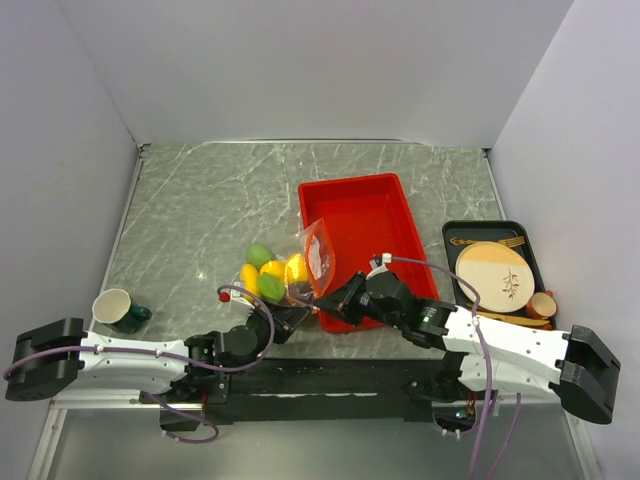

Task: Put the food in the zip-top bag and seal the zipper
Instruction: Zip the zipper food storage bag at the center of the board.

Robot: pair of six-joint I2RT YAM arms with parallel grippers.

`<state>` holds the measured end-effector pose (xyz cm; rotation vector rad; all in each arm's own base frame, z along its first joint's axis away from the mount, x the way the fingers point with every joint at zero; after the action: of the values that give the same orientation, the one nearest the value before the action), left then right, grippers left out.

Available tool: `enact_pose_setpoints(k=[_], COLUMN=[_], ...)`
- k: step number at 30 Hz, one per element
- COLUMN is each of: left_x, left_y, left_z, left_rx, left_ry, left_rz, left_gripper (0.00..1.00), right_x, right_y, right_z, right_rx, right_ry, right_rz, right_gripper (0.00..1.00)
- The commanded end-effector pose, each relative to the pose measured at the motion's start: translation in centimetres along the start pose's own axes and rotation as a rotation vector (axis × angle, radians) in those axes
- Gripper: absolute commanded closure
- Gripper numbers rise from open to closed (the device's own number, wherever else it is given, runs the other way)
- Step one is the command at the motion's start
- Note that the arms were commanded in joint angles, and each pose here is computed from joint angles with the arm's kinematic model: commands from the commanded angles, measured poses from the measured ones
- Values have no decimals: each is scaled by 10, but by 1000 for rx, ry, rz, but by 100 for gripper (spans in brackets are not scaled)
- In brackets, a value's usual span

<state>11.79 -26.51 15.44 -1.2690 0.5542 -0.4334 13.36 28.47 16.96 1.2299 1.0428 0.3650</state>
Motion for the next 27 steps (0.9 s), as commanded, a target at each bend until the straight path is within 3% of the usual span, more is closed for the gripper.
enact_pose_setpoints(k=[1,11,17,26,27], left_x=[1,-8,-11,-16,-15], left_y=[-17,-12,-1,13,11], left_z=[3,-11,-25,-21,-19], left_rx=[5,36,56,31,26], left_ry=[-26,90,173,170,158], left_rz=[-32,-62,-57,-40,-46], left_gripper=[99,99,99,99,93], right_x=[0,3,7,4,4], right_y=[24,23,19,20,20], right_z=[-5,18,28,33,31], right_rx=[-9,-155,-182,-210,-202], right_ry=[16,-106,-107,-107,-97], right_rz=[69,-68,-89,-101,-97], right_gripper=[100,100,100,100,100])
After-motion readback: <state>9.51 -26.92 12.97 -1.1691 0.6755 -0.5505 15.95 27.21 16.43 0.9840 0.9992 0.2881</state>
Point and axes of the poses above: each gripper's point midway between its finger pads, its own x axis out along the fingers, its own y axis along the line the jaws close on, z = x × y, the point moved 3 cm from there along -x, back along the fingers, and after that the axes turned 5 degrees about x, right-handed, at the moved point
